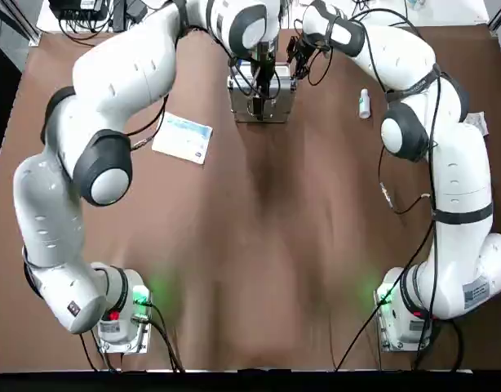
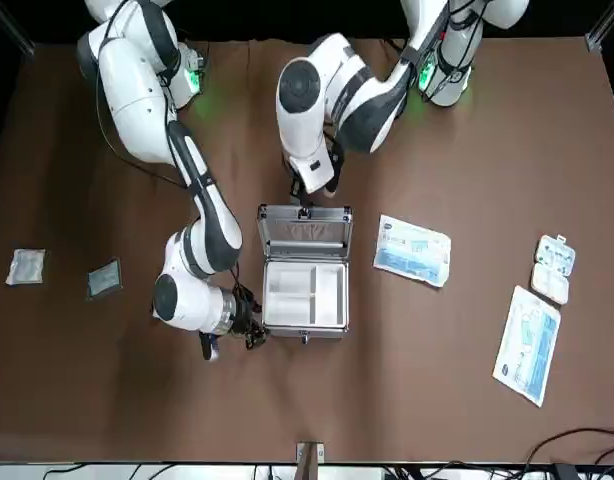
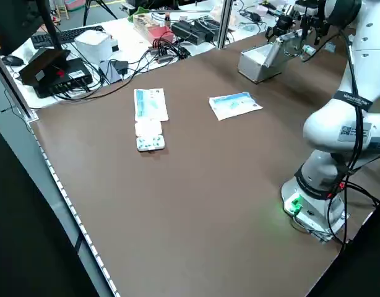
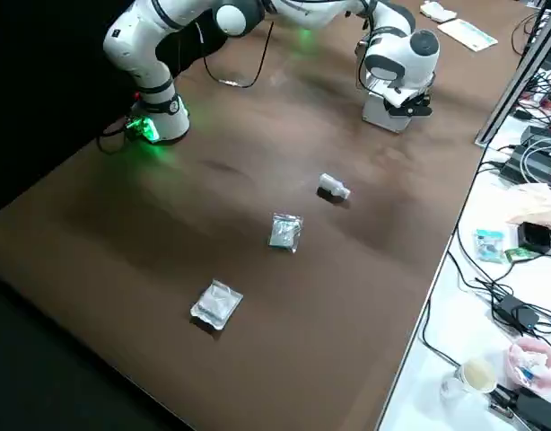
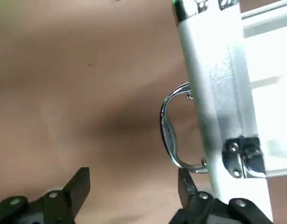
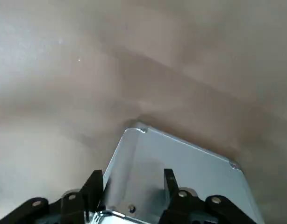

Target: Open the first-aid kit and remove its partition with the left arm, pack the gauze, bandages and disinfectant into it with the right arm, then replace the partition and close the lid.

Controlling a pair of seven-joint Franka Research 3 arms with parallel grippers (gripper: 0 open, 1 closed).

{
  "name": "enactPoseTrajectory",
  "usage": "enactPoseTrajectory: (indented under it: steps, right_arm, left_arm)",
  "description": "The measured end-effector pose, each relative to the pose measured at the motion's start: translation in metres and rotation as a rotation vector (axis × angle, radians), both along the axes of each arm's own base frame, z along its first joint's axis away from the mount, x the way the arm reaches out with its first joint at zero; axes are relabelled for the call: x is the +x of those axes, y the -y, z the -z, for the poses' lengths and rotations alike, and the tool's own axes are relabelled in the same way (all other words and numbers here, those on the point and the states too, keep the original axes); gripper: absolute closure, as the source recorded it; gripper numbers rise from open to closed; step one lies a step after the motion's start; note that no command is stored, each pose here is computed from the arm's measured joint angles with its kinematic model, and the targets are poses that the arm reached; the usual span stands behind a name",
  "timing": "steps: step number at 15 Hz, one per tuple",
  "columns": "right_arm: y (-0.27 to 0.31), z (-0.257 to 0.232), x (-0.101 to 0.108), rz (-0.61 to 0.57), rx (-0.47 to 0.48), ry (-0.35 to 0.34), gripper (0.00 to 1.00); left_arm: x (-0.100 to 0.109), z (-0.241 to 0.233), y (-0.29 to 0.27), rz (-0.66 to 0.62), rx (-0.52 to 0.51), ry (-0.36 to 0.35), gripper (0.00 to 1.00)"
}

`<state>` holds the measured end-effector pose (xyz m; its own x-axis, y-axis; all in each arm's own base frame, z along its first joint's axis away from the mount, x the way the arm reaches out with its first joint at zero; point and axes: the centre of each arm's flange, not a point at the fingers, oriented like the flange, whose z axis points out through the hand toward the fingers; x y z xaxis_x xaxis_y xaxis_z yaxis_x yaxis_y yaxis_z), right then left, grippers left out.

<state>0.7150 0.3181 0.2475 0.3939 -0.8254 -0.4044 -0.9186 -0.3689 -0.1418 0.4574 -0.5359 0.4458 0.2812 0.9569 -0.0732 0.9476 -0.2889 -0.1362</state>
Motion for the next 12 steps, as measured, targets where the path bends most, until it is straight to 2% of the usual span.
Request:
enactPoseTrajectory:
  steps: [4,6,8,12]
  right_arm:
    - [0.000,0.000,0.000,0.000,0.000,0.000,0.41]
    - [0.000,0.000,0.000,0.000,0.000,0.000,0.41]
    - [0.000,0.000,0.000,0.000,0.000,0.000,0.40]
    - [0.001,0.001,0.000,0.003,0.001,-0.005,0.35]
  left_arm:
    - [-0.005,-0.050,-0.016,0.025,-0.026,0.035,0.12]
    - [-0.002,-0.068,-0.026,0.058,-0.035,0.051,0.00]
    - [0.007,-0.080,-0.040,0.093,-0.050,0.069,0.00]
    - [0.045,-0.092,-0.081,0.261,-0.084,0.107,0.00]
